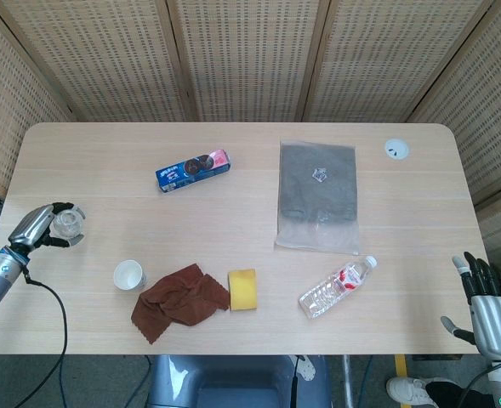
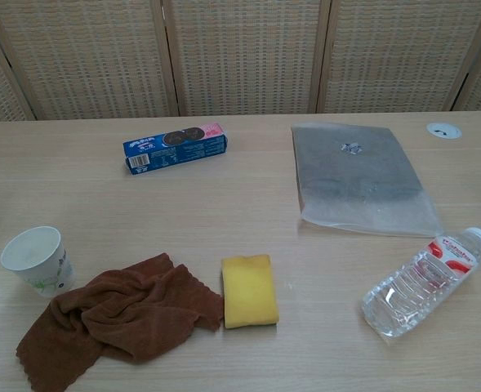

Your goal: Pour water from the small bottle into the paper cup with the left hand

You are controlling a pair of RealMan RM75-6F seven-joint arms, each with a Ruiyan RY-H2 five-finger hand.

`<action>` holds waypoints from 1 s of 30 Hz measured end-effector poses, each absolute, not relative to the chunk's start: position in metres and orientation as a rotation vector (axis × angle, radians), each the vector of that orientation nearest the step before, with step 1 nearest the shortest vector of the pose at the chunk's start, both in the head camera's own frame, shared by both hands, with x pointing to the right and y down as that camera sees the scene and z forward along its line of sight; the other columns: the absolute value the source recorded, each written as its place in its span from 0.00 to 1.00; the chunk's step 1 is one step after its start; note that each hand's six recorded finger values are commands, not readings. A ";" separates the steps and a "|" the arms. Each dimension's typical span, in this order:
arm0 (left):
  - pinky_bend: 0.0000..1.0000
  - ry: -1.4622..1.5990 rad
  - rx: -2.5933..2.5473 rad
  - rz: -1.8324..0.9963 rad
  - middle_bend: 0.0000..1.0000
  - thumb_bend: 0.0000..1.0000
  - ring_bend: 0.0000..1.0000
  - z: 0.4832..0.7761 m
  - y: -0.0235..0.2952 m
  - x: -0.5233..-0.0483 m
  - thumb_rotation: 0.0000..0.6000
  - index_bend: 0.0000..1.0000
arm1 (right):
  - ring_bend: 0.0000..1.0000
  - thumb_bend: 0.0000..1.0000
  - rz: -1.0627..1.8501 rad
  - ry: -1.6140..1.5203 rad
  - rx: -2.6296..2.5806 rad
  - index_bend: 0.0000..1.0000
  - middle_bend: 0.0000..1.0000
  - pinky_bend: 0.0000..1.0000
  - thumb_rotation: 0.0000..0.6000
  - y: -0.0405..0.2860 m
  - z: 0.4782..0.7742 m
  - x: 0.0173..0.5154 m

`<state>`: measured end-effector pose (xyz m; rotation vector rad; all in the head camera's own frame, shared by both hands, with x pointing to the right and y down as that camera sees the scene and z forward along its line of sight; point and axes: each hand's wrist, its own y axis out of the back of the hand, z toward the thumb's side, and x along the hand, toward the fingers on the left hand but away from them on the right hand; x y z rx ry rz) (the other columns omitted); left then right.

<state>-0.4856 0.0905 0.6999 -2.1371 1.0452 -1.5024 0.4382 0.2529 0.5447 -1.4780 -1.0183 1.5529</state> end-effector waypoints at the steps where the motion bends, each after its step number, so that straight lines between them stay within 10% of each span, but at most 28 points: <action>1: 0.30 1.001 -2.112 -1.514 0.41 0.43 0.24 0.699 0.093 -0.488 1.00 0.54 | 0.00 0.00 1.552 -1.020 -1.478 0.01 0.00 0.00 1.00 0.253 0.544 0.438; 30: 0.30 0.449 -1.761 -1.520 0.42 0.44 0.24 0.702 0.125 -0.456 1.00 0.56 | 0.00 0.00 1.522 -1.052 -1.496 0.02 0.00 0.00 1.00 0.254 0.536 0.440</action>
